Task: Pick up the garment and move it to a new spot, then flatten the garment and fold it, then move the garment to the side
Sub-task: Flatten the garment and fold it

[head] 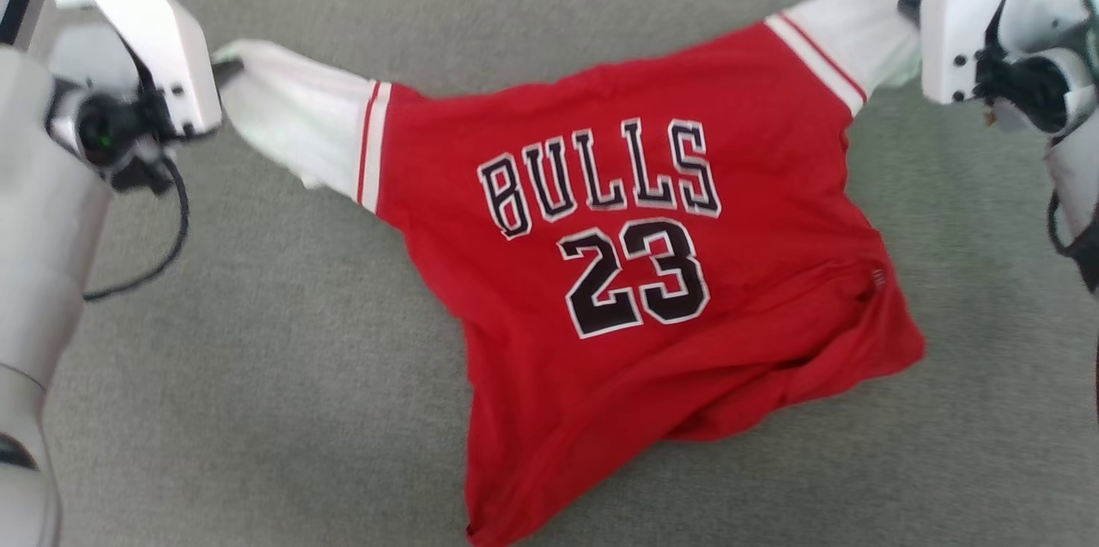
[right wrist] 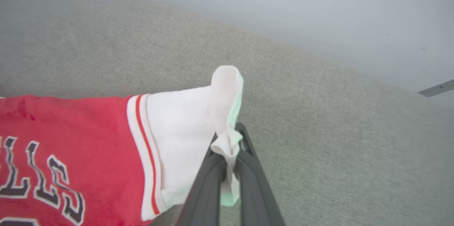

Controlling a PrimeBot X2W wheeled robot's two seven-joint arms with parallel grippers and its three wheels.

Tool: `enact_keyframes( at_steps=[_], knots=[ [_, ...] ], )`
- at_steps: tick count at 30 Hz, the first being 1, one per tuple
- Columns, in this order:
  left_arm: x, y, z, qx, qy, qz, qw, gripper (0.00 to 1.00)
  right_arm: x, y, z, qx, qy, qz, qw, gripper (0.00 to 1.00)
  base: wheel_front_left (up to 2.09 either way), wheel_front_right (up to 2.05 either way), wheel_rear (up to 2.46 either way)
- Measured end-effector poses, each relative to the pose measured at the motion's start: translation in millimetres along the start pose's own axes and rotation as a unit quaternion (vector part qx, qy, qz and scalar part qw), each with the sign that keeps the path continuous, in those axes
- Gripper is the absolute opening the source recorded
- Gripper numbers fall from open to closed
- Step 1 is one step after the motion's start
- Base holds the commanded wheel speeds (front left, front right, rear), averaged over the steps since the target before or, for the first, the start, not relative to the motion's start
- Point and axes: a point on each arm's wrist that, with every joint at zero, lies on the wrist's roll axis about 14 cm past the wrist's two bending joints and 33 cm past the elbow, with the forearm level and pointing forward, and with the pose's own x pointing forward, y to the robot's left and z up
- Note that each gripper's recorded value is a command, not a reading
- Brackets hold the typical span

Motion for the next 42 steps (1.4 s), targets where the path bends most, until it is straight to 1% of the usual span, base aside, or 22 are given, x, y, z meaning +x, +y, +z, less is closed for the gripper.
enact_keyframes(
  at_steps=[3, 6, 12, 16, 20, 23, 26, 31, 33, 34, 37, 38, 40, 41, 42],
  knots=[
    [-17, -14, 32, 0.017, -0.040, -0.014, 0.999, 0.00, -26, -8, 23, -0.005, -0.043, -0.008, 0.999, 0.00, 0.00, 0.00, 0.00],
    [-38, -23, 61, 0.040, -0.080, -0.016, 0.996, 0.00, -54, -12, 46, -0.011, -0.084, -0.015, 0.996, 0.00, 0.00, 0.00, 0.00],
    [-90, -47, 117, 0.066, -0.167, -0.032, 0.983, 0.00, -118, -15, 90, -0.023, -0.171, -0.027, 0.985, 0.00, 0.00, 0.00, 0.00],
    [-124, -64, 142, 0.074, -0.209, -0.044, 0.974, 0.00, -160, -15, 115, -0.023, -0.220, -0.036, 0.975, 0.00, 0.00, 0.00, 0.00],
    [-151, -83, 162, 0.080, -0.240, -0.058, 0.966, 0.00, -191, -18, 126, -0.022, -0.241, -0.048, 0.969, 0.00, 0.00, 0.00, 0.00],
    [-163, -95, 170, 0.085, -0.251, -0.066, 0.962, 0.00, -207, -20, 130, -0.020, -0.249, -0.056, 0.967, 0.00, 0.00, 0.00, 0.00],
    [-168, -106, 179, 0.085, -0.263, -0.076, 0.958, 0.00, -215, -23, 134, -0.013, -0.254, -0.061, 0.965, 0.00, 0.00, 0.00, 0.00],
    [-159, -117, 193, 0.078, -0.283, -0.088, 0.952, 0.00, -204, -31, 146, -0.007, -0.261, -0.074, 0.962, 0.00, 0.00, 0.00, 0.00],
    [-155, -122, 203, 0.074, -0.298, -0.094, 0.947, 0.00, -200, -36, 158, -0.003, -0.280, -0.081, 0.957, 0.00, 0.00, 0.00, 0.00],
    [-154, -124, 210, 0.075, -0.309, -0.094, 0.944, 0.00, -197, -41, 163, -0.010, -0.286, -0.093, 0.954, 0.00, 0.00, 0.00, 0.00],
    [-153, -131, 234, 0.072, -0.357, -0.099, 0.926, 0.00, -188, -51, 182, -0.024, -0.320, -0.114, 0.940, 0.00, 0.00, 0.00, 0.00],
    [-153, -131, 234, 0.072, -0.357, -0.099, 0.926, 0.00, -188, -51, 182, -0.024, -0.320, -0.114, 0.940, 0.00, 0.00, 0.00, 0.00],
    [-155, -134, 252, 0.081, -0.397, -0.094, 0.909, 0.00, -185, -57, 199, -0.032, -0.359, -0.127, 0.924, 0.00, 0.00, 0.00, 0.00],
    [-157, -135, 262, 0.083, -0.420, -0.092, 0.899, 0.00, -185, -60, 209, -0.044, -0.383, -0.136, 0.913, 0.00, 0.00, 0.00, 0.00],
    [-159, -137, 270, 0.084, -0.441, -0.093, 0.889, 0.00, -190, -62, 221, -0.050, -0.418, -0.142, 0.896, 0.00, 0.00, 0.00, 0.00]
  ],
)
